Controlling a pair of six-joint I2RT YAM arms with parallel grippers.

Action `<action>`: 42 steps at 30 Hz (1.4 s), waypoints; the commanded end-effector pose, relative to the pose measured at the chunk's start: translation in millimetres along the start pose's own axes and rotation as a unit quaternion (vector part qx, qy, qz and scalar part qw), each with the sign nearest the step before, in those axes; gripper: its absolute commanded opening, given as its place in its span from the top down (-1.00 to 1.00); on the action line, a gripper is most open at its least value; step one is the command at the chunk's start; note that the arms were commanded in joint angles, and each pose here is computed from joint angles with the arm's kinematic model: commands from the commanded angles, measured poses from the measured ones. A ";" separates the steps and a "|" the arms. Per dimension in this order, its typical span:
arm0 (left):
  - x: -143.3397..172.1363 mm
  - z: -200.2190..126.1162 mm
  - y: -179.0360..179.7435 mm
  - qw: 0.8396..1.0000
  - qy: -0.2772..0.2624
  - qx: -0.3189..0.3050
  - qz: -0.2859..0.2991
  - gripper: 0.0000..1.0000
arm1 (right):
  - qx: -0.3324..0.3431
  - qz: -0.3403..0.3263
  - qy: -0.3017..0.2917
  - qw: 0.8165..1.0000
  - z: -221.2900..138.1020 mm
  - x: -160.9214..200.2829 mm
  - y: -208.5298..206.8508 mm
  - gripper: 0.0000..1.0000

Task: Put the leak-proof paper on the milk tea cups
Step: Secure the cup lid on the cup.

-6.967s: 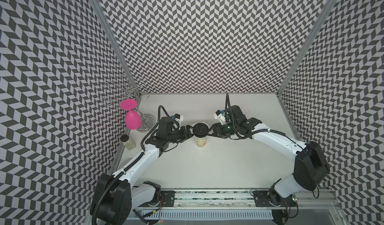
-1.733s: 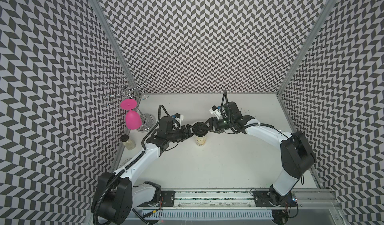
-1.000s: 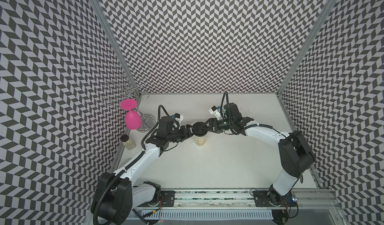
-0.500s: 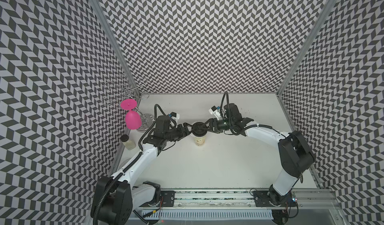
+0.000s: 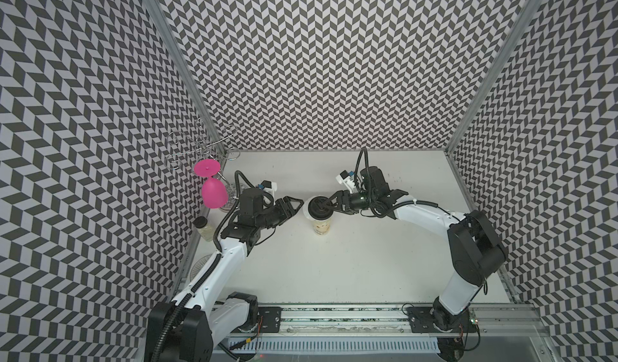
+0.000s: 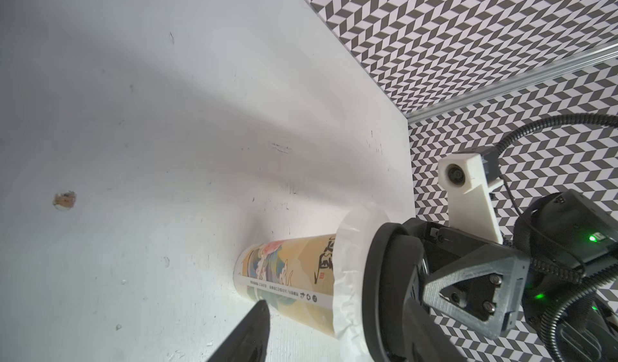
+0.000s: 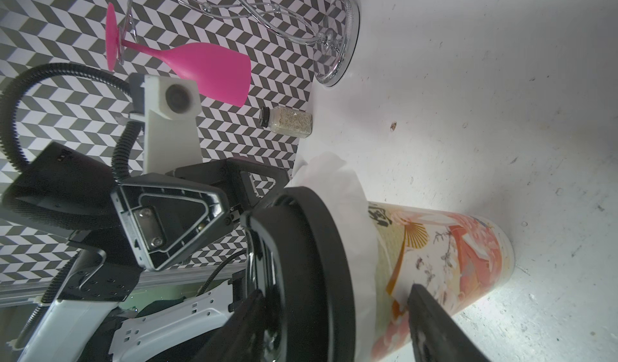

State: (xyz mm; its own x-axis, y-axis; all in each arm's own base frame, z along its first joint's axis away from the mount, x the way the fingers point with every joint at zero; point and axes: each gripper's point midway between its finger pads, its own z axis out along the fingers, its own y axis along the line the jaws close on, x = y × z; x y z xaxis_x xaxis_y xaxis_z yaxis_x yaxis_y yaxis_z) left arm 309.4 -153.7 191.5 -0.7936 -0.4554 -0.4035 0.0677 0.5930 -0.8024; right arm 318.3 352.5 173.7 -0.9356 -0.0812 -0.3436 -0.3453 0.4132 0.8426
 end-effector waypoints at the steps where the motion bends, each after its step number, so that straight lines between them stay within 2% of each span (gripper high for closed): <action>1: 8.9 5.2 -0.3 1.000 0.021 0.011 -0.004 -0.33 | 0.058 0.058 0.044 0.996 7.8 35.1 -42.0 -0.29; 6: 16.0 11.1 -6.4 0.999 0.038 0.030 0.001 -0.37 | 0.057 0.057 0.044 0.996 7.7 34.5 -41.0 -0.29; 18: 25.0 19.2 10.1 0.998 0.051 0.012 -0.016 -0.34 | 0.056 0.058 0.043 0.996 8.0 33.6 -40.7 -0.29; 42: 50.0 27.5 60.8 0.993 0.075 -0.074 -0.045 -0.22 | 0.060 0.065 0.046 0.995 10.3 37.2 -46.1 -0.29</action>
State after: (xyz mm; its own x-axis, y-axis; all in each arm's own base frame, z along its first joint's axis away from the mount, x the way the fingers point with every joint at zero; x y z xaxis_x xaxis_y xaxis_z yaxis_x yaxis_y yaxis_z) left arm 306.6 -172.7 166.0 -0.8466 -0.4011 -0.3498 0.0693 0.5686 -0.8197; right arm 318.4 352.6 173.7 -0.9359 -0.0792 -0.3433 -0.3443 0.4121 0.8436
